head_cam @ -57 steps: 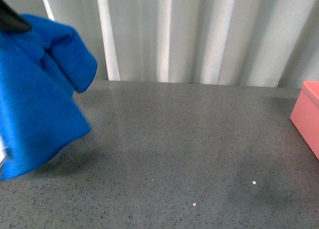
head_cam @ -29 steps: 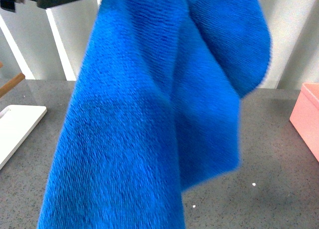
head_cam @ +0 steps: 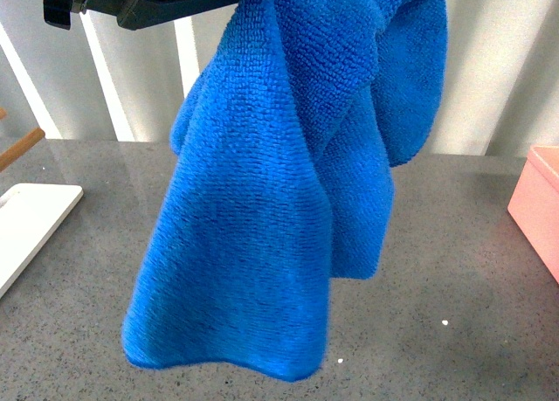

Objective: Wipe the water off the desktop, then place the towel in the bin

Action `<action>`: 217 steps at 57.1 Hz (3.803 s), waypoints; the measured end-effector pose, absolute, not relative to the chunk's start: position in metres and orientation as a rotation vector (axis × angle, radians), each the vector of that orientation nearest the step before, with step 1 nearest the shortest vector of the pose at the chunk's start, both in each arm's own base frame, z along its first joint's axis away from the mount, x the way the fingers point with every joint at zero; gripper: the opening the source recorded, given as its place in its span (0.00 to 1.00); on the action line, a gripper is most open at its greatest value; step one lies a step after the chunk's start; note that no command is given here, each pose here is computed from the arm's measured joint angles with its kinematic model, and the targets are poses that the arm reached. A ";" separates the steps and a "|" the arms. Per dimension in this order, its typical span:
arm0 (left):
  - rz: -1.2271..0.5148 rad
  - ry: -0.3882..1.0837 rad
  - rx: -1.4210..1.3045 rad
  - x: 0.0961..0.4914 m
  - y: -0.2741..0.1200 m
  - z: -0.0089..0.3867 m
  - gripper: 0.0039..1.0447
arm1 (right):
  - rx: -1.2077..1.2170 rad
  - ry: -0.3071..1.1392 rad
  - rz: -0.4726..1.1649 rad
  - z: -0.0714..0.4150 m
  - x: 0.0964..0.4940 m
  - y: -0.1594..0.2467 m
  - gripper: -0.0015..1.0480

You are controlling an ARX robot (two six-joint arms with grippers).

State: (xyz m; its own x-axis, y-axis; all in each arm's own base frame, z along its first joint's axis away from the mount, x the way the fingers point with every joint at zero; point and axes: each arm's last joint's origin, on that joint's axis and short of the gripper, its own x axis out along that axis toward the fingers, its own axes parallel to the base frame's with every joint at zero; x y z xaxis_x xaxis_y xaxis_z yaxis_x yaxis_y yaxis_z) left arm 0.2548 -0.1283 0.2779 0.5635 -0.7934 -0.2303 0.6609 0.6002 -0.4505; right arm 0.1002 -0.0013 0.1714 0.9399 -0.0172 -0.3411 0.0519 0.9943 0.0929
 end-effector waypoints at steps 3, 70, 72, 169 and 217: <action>-0.875 0.436 -0.332 0.255 -0.128 0.278 0.03 | 0.136 0.484 -0.008 0.173 0.107 -0.003 0.93; -0.875 0.436 -0.331 0.255 -0.129 0.277 0.03 | 0.061 0.458 1.381 0.162 0.293 0.114 0.93; -0.874 0.436 -0.331 0.255 -0.129 0.277 0.03 | 0.060 0.455 1.391 0.162 0.296 0.118 0.93; -0.633 0.227 -0.222 0.253 -0.130 0.274 0.84 | -0.176 0.388 1.448 0.153 0.343 0.169 0.05; -0.009 0.006 -0.007 0.156 -0.018 0.189 0.03 | -0.234 0.369 1.429 0.154 0.345 0.156 0.05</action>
